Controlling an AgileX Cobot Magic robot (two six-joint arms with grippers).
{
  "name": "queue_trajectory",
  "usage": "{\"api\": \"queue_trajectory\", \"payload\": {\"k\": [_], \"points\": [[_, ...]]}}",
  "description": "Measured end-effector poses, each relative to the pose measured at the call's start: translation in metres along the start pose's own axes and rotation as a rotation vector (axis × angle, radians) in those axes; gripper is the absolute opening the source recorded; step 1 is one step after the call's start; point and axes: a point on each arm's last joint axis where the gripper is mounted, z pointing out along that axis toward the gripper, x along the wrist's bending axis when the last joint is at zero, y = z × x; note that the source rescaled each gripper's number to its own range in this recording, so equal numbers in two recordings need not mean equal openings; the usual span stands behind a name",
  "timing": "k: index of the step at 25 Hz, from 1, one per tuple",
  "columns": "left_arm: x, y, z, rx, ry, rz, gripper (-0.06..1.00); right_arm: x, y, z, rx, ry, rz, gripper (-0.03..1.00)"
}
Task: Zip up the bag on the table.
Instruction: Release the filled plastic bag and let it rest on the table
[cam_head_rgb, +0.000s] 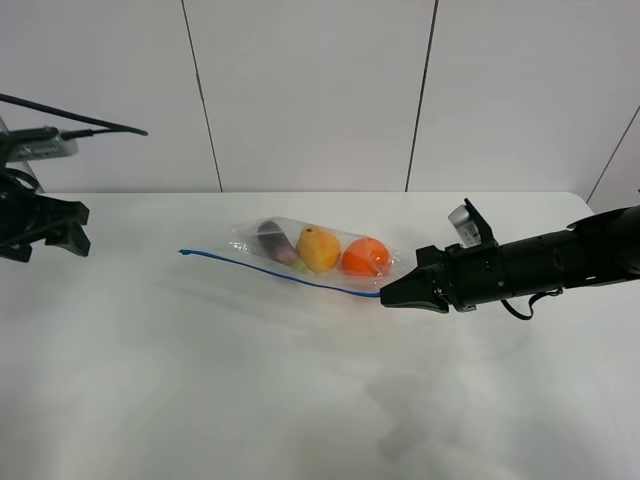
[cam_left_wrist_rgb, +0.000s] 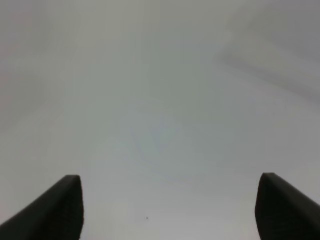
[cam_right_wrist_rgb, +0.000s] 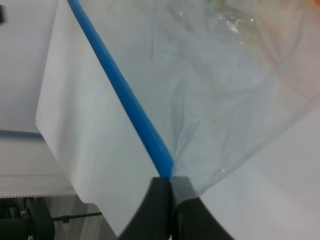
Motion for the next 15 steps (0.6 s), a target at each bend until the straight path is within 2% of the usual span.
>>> {"api": "queue_trajectory", "payload": {"k": [5,9,15], "points": [[-0.006,-0.011,-0.076,-0.246,0.005,0.009,1.0,0.0,0.0,0.0,-0.001,0.0,0.001,0.0],[-0.012,-0.038,-0.125,-0.416,-0.011,0.008,1.0,0.0,0.0,0.0,-0.001,0.0,0.001,0.0],[-0.018,-0.096,-0.171,-0.579,-0.002,0.035,1.0,0.0,0.0,0.0,-0.003,0.001,0.0,0.0]]}}
